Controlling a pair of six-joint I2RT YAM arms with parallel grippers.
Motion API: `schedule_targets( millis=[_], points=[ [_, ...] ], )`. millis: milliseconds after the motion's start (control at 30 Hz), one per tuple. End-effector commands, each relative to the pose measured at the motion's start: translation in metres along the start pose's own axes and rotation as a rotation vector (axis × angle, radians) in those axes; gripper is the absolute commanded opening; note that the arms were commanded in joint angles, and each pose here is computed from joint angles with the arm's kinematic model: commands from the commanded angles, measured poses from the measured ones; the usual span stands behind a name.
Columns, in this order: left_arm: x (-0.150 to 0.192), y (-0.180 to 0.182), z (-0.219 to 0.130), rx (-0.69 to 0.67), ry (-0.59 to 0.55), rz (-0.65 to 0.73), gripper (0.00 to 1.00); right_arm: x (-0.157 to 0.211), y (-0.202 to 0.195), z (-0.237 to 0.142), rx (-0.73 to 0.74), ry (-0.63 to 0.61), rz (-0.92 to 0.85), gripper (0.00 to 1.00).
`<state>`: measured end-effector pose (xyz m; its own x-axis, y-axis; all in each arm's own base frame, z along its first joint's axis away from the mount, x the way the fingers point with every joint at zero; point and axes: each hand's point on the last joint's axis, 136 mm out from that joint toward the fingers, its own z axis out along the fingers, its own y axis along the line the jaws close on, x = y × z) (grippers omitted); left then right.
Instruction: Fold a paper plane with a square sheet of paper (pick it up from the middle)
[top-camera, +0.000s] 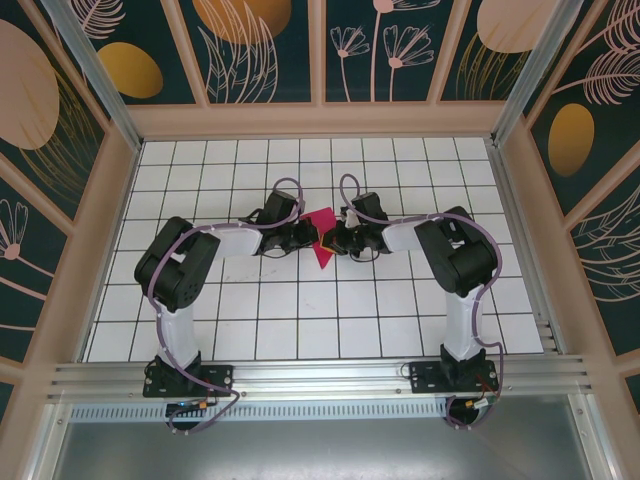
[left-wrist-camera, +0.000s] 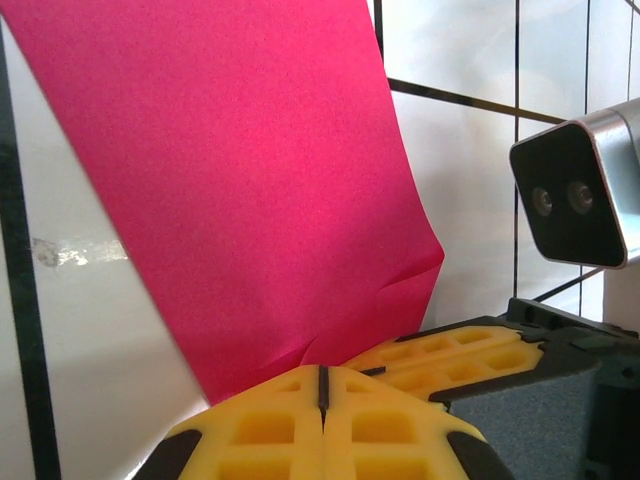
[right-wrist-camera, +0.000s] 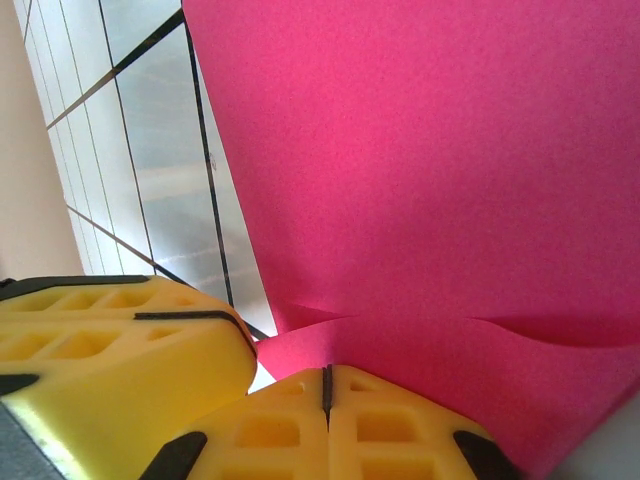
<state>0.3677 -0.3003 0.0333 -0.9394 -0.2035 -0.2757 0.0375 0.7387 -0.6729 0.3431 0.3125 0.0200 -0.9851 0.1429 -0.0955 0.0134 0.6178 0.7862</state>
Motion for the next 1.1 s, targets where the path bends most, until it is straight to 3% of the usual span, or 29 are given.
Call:
schedule_targets(
  millis=[0, 367, 733, 1067],
  points=[
    [0.011, 0.008, 0.008, -0.018, 0.028, -0.012, 0.00, 0.018, -0.040, 0.009, 0.117, 0.043, 0.063, 0.00],
    [0.018, 0.026, 0.013, -0.080, 0.045, -0.018, 0.00, 0.017, -0.035, 0.008, 0.099, 0.040, 0.055, 0.00],
    [0.035, 0.063, 0.012, -0.211, 0.065, -0.026, 0.00, 0.005, 0.029, -0.022, -0.117, -0.037, -0.110, 0.00],
    [0.029, 0.062, 0.009, -0.219, 0.035, -0.025, 0.00, 0.046, 0.023, -0.029, -0.122, 0.056, -0.104, 0.00]
  ],
)
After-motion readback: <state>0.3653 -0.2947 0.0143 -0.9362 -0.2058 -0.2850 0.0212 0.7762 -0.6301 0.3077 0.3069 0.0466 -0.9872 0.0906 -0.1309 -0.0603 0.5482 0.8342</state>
